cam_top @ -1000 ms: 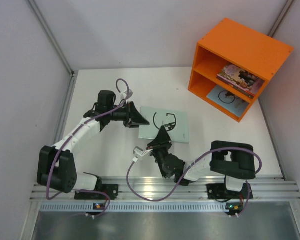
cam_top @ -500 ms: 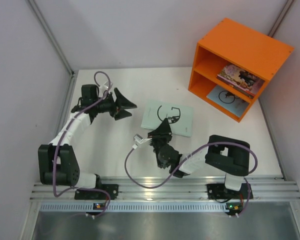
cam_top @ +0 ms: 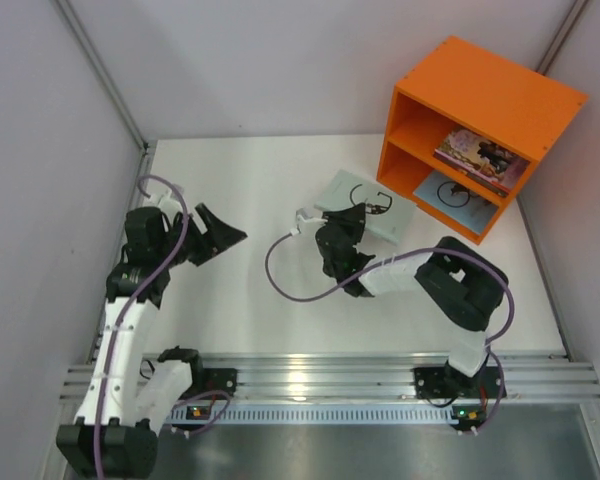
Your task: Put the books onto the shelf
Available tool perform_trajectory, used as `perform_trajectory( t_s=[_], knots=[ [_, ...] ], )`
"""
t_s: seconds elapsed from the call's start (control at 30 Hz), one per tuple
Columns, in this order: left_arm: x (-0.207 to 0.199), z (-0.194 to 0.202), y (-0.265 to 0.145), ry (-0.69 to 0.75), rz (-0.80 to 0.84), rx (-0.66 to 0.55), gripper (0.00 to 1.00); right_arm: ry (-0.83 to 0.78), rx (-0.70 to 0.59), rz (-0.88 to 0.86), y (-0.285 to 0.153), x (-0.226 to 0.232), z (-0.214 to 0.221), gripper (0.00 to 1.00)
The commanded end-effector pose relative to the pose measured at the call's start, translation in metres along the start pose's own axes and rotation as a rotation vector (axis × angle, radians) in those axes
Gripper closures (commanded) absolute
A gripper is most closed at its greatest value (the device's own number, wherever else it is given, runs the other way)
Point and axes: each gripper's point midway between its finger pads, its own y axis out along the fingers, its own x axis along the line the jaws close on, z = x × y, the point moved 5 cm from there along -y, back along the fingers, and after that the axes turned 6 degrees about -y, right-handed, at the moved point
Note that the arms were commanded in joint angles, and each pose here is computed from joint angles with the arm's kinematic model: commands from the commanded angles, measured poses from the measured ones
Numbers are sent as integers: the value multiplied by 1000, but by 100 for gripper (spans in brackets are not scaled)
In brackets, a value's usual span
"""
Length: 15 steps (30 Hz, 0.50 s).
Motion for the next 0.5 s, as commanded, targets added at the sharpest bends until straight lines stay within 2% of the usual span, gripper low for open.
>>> perform_trajectory(
  t_s=[0.0,0.2,0.23,0.27,0.3,0.47],
  knots=[
    [23,34,-17,16,-50,29,21,120,32,-70,34,0,3,100],
    [25,61,-44,82,-50,57,21,178,162,-63,67,8,53,100],
    [26,63,-46,81,-54,56,21,217,171,-2,69,1,56,100],
    [26,66,-49,80,-55,52,21,203,184,27,68,-1,60,100],
    [27,68,-51,76,-50,48,21,102,184,25,66,6,65,100],
    [30,81,-51,46,2,56,22,2,160,35,74,8,71,100]
  ],
)
